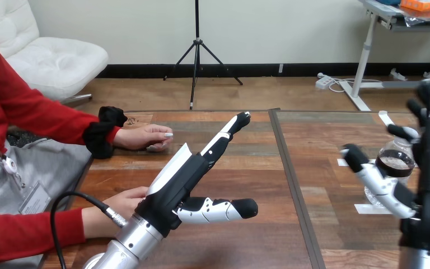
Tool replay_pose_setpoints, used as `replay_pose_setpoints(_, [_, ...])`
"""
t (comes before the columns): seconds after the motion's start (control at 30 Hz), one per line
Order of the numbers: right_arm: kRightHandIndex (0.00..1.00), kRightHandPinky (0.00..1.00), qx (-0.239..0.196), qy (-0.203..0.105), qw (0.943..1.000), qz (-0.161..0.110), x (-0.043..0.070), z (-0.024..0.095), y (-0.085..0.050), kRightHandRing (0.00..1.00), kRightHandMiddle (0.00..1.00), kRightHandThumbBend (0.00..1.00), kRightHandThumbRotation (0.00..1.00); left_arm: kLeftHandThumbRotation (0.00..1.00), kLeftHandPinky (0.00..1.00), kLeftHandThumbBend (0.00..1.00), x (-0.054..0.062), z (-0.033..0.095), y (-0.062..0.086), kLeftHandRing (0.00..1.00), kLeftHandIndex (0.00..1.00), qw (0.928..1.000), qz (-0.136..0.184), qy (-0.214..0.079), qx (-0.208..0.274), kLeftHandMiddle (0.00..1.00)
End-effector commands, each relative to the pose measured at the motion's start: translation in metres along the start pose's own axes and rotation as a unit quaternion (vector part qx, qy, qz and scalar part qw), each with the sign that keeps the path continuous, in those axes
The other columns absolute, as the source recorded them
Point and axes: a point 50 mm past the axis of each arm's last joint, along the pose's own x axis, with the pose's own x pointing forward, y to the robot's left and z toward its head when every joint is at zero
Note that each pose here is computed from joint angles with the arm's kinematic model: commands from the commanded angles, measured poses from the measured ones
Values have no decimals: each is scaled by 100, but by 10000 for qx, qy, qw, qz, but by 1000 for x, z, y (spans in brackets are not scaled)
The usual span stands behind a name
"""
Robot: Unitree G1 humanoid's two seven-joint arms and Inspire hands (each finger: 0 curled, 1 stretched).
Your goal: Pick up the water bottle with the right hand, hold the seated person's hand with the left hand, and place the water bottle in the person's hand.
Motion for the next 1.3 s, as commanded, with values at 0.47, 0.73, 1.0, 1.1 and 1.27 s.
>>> replay_pose_setpoints(0.47, [95, 74, -6, -161, 9989, -437, 9, -4, -17, 92, 95, 100, 56, 71, 100, 100, 15, 9, 10, 100, 100, 9993, 122, -339, 117, 100])
replay_pose_setpoints(0.73, [96, 74, -73, -42, 9985, -535, 11, -11, -20, 94, 95, 100, 58, 71, 100, 100, 14, 9, 10, 100, 100, 9993, 119, -343, 124, 100])
replay_pose_setpoints(1.0, [96, 74, -100, 156, 9981, -580, 13, -20, -23, 96, 96, 100, 58, 71, 100, 100, 14, 9, 10, 100, 100, 9993, 114, -345, 132, 100])
replay_pose_setpoints(1.1, [96, 74, -136, 256, 9977, -608, 13, -24, -24, 96, 95, 100, 59, 71, 100, 100, 14, 9, 10, 100, 100, 9993, 115, -349, 123, 100])
replay_pose_setpoints(1.27, [97, 75, -189, 417, 9969, -638, 14, -30, -25, 96, 96, 100, 60, 71, 100, 100, 14, 10, 11, 100, 100, 9992, 115, -366, 128, 100])
